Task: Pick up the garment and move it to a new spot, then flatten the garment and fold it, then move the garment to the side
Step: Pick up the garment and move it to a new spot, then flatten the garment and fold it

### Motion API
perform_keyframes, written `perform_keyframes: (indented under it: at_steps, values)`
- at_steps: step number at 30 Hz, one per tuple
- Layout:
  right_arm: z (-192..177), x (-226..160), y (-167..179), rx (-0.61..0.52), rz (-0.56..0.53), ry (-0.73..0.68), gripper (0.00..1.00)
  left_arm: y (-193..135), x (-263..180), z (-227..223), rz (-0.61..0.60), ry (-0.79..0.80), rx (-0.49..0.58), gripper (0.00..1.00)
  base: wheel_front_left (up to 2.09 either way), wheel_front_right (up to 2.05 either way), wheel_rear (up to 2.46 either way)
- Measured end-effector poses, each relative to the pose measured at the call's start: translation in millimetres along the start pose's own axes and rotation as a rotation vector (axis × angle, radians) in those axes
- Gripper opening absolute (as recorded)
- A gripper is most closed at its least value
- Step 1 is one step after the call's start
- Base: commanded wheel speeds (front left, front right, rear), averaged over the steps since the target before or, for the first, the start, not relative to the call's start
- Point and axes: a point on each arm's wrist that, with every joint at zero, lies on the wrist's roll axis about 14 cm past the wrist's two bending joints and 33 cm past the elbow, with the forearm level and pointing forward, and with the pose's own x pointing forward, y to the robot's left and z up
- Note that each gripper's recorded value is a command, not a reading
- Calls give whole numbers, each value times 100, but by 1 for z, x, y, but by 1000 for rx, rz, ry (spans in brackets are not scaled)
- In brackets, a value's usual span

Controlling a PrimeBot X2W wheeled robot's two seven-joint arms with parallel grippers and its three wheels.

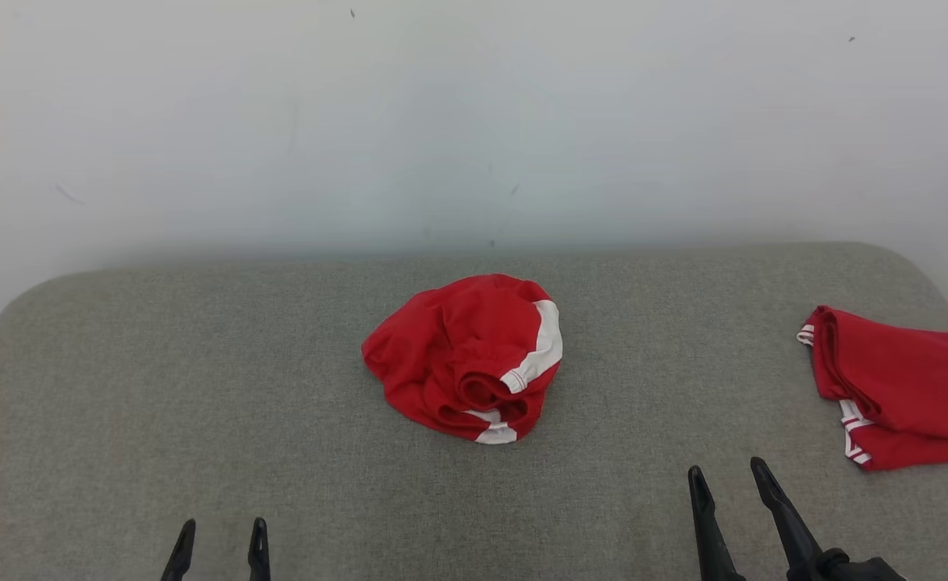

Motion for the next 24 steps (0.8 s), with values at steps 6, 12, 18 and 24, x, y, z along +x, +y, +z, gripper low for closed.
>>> perform_keyframes:
  at_steps: [6,12,18,24]
  values:
    - [-1,-4,0,-3,-1,3,100,-5,-3,-5,-8,11,-7,100,0,0,0]
    - [-1,-6,-1,2,-7,2,100,-7,-5,-5,-16,11,-4,100,0,0,0]
    - [-1,-7,1,3,-1,3,100,-5,-7,-4,-12,7,1,100,0,0,0]
    - [1,-7,3,3,4,-2,100,-6,-7,-2,-15,2,5,100,0,0,0]
